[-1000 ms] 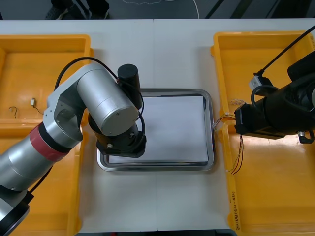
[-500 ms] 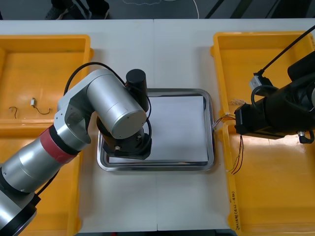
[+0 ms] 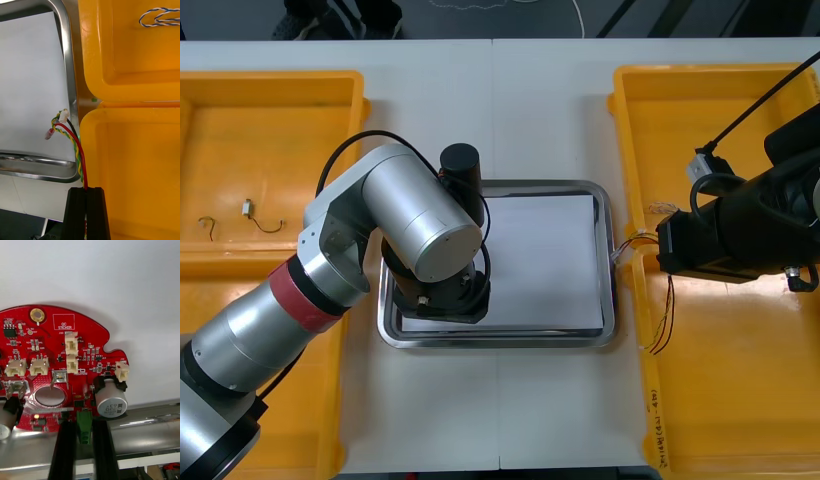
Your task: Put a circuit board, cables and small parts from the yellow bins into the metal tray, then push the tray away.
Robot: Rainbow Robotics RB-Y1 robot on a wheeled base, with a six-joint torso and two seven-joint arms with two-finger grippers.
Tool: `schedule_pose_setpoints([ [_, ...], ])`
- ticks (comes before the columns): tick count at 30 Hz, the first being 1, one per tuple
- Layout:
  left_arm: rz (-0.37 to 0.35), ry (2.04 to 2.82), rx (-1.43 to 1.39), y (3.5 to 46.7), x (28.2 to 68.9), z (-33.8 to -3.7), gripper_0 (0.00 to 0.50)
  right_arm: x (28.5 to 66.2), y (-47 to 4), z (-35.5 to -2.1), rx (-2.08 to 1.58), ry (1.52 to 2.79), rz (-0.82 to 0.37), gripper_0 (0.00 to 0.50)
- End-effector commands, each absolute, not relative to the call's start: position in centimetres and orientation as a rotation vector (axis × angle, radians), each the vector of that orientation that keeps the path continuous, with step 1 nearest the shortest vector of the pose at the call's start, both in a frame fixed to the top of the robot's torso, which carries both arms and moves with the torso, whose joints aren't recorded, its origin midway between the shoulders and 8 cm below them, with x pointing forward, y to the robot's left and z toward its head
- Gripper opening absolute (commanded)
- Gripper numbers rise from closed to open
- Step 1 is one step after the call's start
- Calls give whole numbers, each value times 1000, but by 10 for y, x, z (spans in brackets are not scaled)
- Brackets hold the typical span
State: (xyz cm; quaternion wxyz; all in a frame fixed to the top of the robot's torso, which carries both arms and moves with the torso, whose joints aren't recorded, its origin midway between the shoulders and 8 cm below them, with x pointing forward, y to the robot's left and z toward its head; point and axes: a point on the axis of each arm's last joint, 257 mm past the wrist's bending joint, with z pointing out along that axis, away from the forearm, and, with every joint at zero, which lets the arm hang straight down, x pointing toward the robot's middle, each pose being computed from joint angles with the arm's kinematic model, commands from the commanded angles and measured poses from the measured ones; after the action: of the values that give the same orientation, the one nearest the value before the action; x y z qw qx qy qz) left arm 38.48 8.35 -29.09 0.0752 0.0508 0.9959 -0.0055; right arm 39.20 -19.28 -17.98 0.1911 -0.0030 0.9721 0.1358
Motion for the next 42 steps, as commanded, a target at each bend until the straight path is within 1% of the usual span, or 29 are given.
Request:
schedule_pose_setpoints([
  [1,-37,2936,331,64,388,-280,395,393,-183,-174,-25,2719,393,0],
  [4,-32,2923,332,67,388,-275,475,393,-182,-174,-27,2720,394,0],
  [7,-30,2907,329,72,389,-265,491,393,-182,-174,-27,2720,394,0],
  [9,-30,2894,326,76,391,-258,495,393,-182,-174,-29,2720,394,0],
  [11,-14,2887,326,83,389,-250,494,393,-182,-174,-31,2719,393,0],
  [14,-53,2822,330,86,395,-227,492,392,-182,-174,-38,2719,394,0],
  [17,-75,2783,339,92,395,-210,496,392,-182,-174,-52,2719,392,0],
  [20,-73,2758,337,105,395,-199,496,391,-181,-174,-74,2720,393,0],
  [27,-76,2732,258,132,392,-176,495,393,-177,-170,-139,2707,389,0],
  [32,-91,2686,244,153,393,-147,495,393,-173,-168,-206,2697,377,0],
  [36,-91,2676,214,172,394,-131,495,392,-173,-171,-304,2688,339,0],
  [42,-69,2664,163,200,398,-111,494,393,-181,-173,-452,2669,279,0],
])
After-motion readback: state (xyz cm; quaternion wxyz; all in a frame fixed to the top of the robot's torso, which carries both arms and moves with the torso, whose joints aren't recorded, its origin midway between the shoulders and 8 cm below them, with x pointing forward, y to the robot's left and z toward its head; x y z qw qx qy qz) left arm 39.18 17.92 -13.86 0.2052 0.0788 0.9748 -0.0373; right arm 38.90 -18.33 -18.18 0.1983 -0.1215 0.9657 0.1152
